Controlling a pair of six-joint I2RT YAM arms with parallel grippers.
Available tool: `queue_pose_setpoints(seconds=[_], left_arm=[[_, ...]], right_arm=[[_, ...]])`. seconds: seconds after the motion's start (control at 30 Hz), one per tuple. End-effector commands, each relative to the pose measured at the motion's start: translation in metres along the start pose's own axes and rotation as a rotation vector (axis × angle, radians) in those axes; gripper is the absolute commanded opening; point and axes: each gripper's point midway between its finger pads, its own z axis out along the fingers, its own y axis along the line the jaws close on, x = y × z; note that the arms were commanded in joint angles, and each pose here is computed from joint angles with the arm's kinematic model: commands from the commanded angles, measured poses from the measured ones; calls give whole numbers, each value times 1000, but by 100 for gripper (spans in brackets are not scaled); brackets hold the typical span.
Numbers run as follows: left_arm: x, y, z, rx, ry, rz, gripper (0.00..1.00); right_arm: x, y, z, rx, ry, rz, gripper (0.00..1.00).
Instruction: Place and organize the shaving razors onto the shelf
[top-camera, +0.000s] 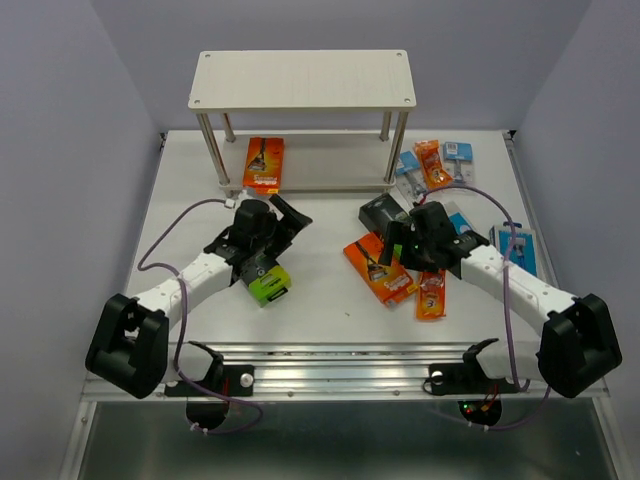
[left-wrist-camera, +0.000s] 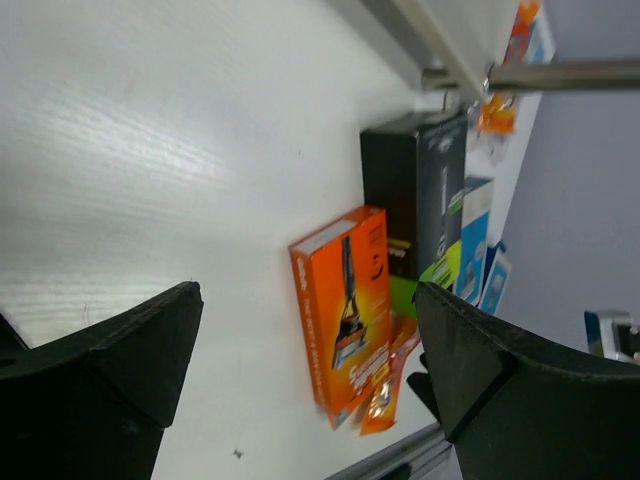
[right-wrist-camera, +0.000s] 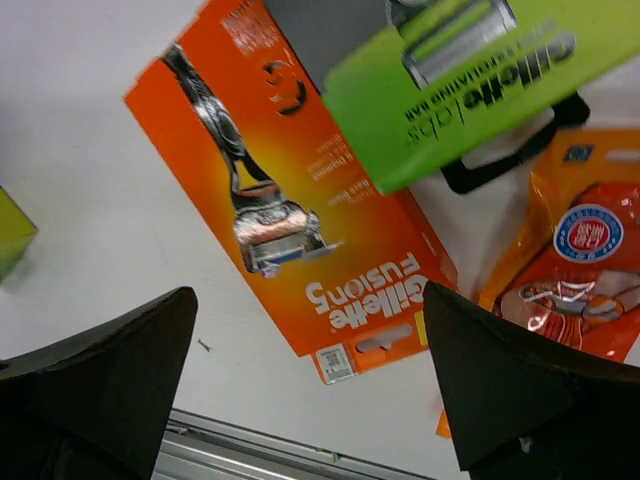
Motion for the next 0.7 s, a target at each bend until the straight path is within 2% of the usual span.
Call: queue_pose_setpoints(seconds=[0.0,0.17,0.33,0.43,0.67], left_arm=[[52,1,-3,-12,161,156,99],[96,-7,0,5,253,214,99],[120,-9,5,15,315,235,99],[127,-12,8,24,336,239,99],[130,-11,7,22,342,248,99]], right_arm=[[35,-27,-7,86,56,128,100],[58,-38,-17,79,42,251,100],[73,-40,-19,28,26,304,100],[69,-25,-15,-72,-6,324,100],[69,-17,-5,-137,-23,374,100]])
